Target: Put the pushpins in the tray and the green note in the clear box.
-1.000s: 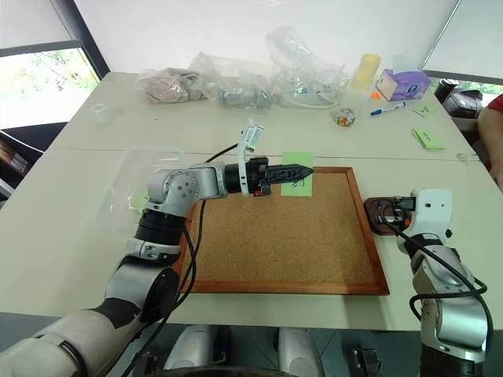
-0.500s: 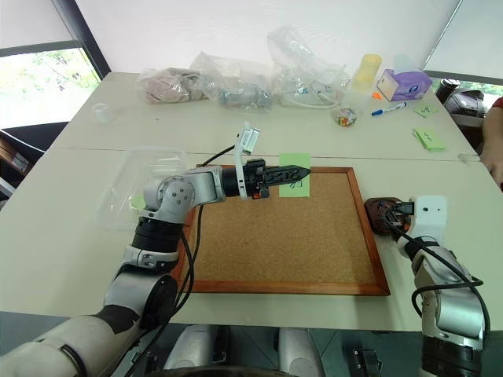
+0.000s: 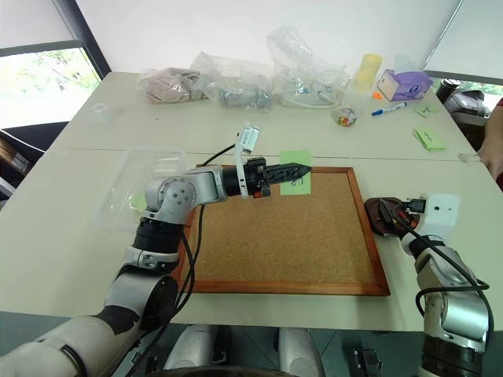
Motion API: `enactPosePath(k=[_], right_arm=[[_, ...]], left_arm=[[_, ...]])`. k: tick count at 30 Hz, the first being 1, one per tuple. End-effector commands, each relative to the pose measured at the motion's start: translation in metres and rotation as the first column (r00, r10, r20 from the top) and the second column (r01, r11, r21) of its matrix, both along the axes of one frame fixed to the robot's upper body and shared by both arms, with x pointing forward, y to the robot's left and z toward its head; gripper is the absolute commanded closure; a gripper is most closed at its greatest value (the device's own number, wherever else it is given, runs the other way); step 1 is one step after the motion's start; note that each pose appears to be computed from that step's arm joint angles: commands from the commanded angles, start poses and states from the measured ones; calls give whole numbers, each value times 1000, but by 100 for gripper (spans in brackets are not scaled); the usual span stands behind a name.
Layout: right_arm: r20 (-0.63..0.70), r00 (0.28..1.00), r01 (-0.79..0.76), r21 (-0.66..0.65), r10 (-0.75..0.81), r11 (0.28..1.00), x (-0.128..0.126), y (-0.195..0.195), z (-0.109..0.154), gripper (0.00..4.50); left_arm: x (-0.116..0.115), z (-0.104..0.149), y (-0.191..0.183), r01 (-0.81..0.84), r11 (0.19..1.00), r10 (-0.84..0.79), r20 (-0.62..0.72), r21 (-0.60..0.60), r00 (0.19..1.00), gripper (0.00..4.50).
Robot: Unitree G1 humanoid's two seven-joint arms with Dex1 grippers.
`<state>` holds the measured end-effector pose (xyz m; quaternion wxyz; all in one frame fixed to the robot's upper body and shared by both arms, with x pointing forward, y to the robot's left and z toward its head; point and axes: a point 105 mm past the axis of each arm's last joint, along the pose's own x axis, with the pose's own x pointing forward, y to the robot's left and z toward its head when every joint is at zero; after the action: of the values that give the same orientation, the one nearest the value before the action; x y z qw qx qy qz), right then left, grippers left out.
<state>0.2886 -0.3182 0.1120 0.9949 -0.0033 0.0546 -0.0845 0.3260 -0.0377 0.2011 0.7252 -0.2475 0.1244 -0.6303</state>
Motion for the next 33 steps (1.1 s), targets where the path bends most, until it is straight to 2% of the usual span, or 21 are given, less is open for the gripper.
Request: enactPosePath(k=[1, 3, 6, 10, 12, 15, 19, 22, 26, 29, 33], right_arm=[[172, 985, 8, -84, 6, 996, -3, 0, 48, 4], [217, 974, -36, -146, 67, 989, -3, 12, 68, 4], [245, 925, -231, -241, 289, 943, 1, 57, 100, 4], [228, 829, -463, -233, 511, 855, 2, 111, 112, 4], [192, 762, -580, -224, 619, 783, 1, 140, 109, 4], [116, 599, -772, -178, 792, 610, -5, 195, 89, 4], [32, 475, -872, -115, 879, 476, -12, 230, 57, 4], [5, 445, -890, -109, 895, 443, -14, 239, 46, 4], [4, 436, -894, -108, 900, 434, -13, 244, 42, 4], [-1, 442, -892, -109, 897, 439, -13, 243, 40, 0], [-7, 447, -889, -112, 895, 443, -11, 242, 39, 0]], left_arm=[[13, 29, 11, -86, 996, 90, 123, -38, 988, 450], [25, 42, 27, -171, 985, 172, 189, -24, 967, 450], [46, 71, 81, -336, 942, 323, 261, 3, 910, 450], [51, 82, 129, -439, 895, 404, 281, 74, 871, 450], [51, 80, 156, -488, 862, 440, 277, 137, 854, 450], [40, 62, 217, -549, 784, 497, 237, 290, 835, 450], [30, 20, 266, -572, 658, 540, 222, 490, 812, 450], [26, -12, 283, -560, 559, 559, 222, 611, 799, 450], [25, -26, 285, -549, 539, 566, 208, 639, 798, 450], [27, -29, 281, -555, 538, 568, 213, 635, 795, 350], [30, -24, 279, -572, 551, 569, 228, 608, 790, 165]])
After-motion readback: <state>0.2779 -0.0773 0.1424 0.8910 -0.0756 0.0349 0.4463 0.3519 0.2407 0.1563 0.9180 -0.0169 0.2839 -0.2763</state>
